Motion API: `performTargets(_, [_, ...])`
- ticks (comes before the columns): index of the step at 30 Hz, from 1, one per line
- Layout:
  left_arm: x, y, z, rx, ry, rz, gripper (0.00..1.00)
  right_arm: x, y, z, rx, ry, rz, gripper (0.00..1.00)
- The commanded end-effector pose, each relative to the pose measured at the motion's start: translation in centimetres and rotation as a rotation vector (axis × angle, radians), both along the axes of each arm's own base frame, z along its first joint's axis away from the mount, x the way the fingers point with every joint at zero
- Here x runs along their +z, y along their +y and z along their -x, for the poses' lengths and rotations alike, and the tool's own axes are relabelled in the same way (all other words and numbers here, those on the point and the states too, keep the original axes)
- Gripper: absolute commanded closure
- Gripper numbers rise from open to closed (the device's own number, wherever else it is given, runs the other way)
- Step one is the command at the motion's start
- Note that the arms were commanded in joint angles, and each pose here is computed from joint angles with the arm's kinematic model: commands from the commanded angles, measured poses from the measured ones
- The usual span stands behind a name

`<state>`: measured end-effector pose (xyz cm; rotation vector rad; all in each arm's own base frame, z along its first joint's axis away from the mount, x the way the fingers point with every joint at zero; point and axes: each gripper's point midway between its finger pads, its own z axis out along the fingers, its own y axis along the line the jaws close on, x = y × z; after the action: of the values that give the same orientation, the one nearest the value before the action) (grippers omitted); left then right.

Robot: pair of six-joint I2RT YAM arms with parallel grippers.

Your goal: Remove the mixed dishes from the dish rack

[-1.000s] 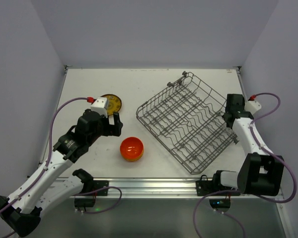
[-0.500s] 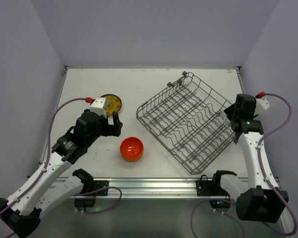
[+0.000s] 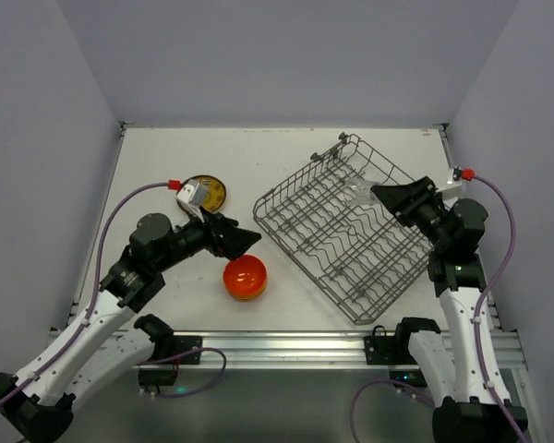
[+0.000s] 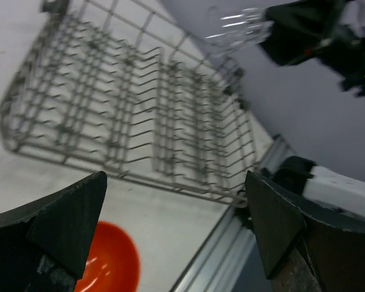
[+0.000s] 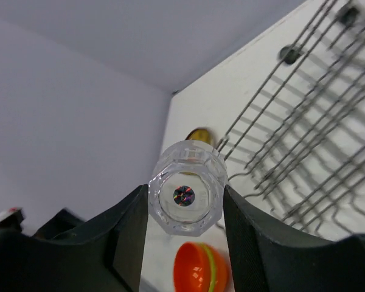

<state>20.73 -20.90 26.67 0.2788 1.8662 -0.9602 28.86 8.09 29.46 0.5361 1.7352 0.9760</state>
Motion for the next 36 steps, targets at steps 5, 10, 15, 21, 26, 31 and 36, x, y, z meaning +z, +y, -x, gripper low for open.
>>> performTargets(5, [9.4,-5.4,6.4,-0.47,-0.235,0.537,0.0,6.0,9.6,6.2,0.575,-0.254,-0.244,1.0])
performTargets(10, [10.8,-8.0,5.6,-0.496,-0.233,0.543,0.0,7.8,11.5,7.5,0.65,-0.294,-0.261,1.0])
performTargets(15, [12.9,-9.1,4.8,-0.473,-0.258,0.567,0.0,8.8,13.5,7.9,0.734,-0.302,-0.316,1.0])
performTargets(21, [14.0,-10.0,4.6,-0.456,-0.267,0.579,0.17,9.0,14.8,8.5,0.788,-0.302,-0.322,1.0])
performTargets(26, [13.5,-10.9,4.6,-0.458,-0.234,0.571,0.8,9.0,14.9,8.6,0.792,-0.31,-0.32,1.0])
performTargets(31, [12.9,-10.9,4.1,-0.425,-0.219,0.546,1.0,8.7,14.9,8.9,0.8,-0.317,-0.321,1.0])
performTargets(36, [11.2,-8.5,0.2,-0.151,-0.186,0.309,1.0,4.9,13.6,6.1,0.613,-0.179,-0.133,0.01])
